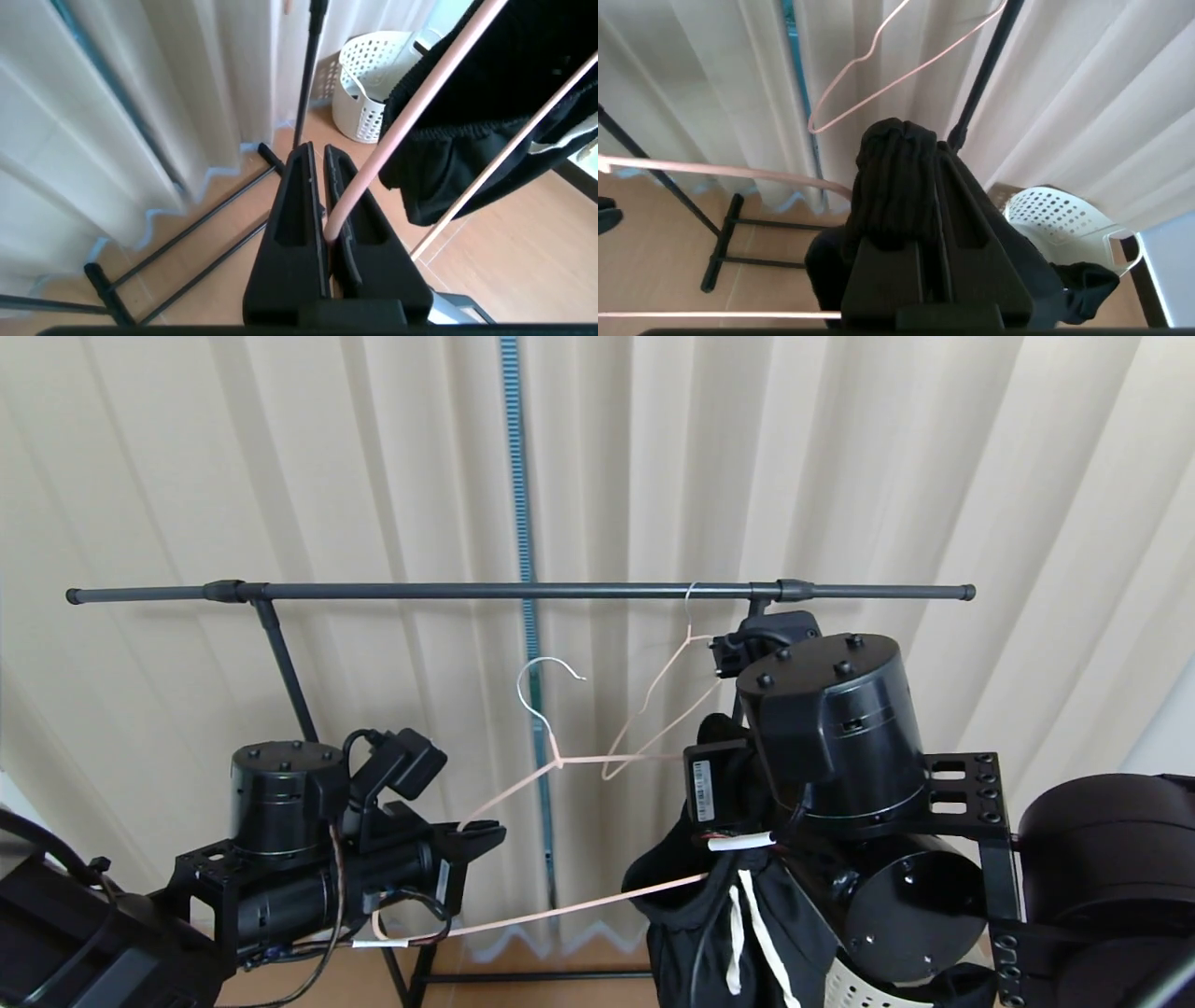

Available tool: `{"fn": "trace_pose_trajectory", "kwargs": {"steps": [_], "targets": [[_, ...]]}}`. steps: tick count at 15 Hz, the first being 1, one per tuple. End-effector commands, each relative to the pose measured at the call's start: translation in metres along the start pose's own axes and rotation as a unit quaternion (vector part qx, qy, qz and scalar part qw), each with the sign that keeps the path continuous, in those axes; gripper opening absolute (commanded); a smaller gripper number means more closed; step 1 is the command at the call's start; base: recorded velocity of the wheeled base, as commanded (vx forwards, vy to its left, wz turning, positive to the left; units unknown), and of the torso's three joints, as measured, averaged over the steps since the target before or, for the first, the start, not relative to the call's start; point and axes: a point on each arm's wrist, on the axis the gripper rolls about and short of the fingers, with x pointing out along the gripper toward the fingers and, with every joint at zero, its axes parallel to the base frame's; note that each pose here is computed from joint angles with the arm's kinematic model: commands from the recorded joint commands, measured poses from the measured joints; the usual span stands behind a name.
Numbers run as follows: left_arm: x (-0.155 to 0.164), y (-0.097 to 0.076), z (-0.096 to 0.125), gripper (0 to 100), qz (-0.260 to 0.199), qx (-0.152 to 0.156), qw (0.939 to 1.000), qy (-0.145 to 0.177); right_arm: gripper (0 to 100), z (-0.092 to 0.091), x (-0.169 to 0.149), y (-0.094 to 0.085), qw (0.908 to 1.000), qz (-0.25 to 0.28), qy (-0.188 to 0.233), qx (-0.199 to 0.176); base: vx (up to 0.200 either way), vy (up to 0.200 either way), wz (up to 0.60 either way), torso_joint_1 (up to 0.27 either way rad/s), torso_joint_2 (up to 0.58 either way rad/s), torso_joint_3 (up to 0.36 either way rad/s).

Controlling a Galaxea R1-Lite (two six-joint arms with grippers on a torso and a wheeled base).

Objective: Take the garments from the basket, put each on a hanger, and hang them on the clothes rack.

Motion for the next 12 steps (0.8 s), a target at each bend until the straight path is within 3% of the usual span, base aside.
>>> {"fn": "trace_pose_trajectory", "kwargs": {"steps": [1,5,7,9,12], "targets": [[0.001,-0.005,-0.003,0,-0.009,0.003,0.9999,0.006,0,0.0,-0.002,0.002,1.0,0.005,0.0,0.003,0.0,0.0,0.0,0.0,0.0,0.0],[0.007,-0.017,-0.018,0,-0.029,0.019,0.9994,-0.003,0,0.003,-0.007,0.007,0.9996,0.015,-0.008,0.021,0.0,0.0,0.0,0.0,0.0,0.0],[0.011,-0.022,-0.028,0,-0.038,0.038,0.9985,-0.013,0,0.017,0.004,-0.008,0.9984,-0.007,-0.027,0.05,0.0,0.0,0.0,0.0,0.0,0.0],[0.013,-0.02,-0.03,0,-0.014,0.054,0.9983,-0.017,0,0.03,0.004,-0.019,0.9966,-0.017,-0.04,0.069,0.0,0.0,0.0,0.0,0.0,0.0],[0.016,-0.02,-0.029,0,0.001,0.056,0.9983,-0.018,0,0.031,0.004,-0.02,0.9964,-0.019,-0.041,0.072,0.0,0.0,0.0,0.0,0.0,0.0]]}}
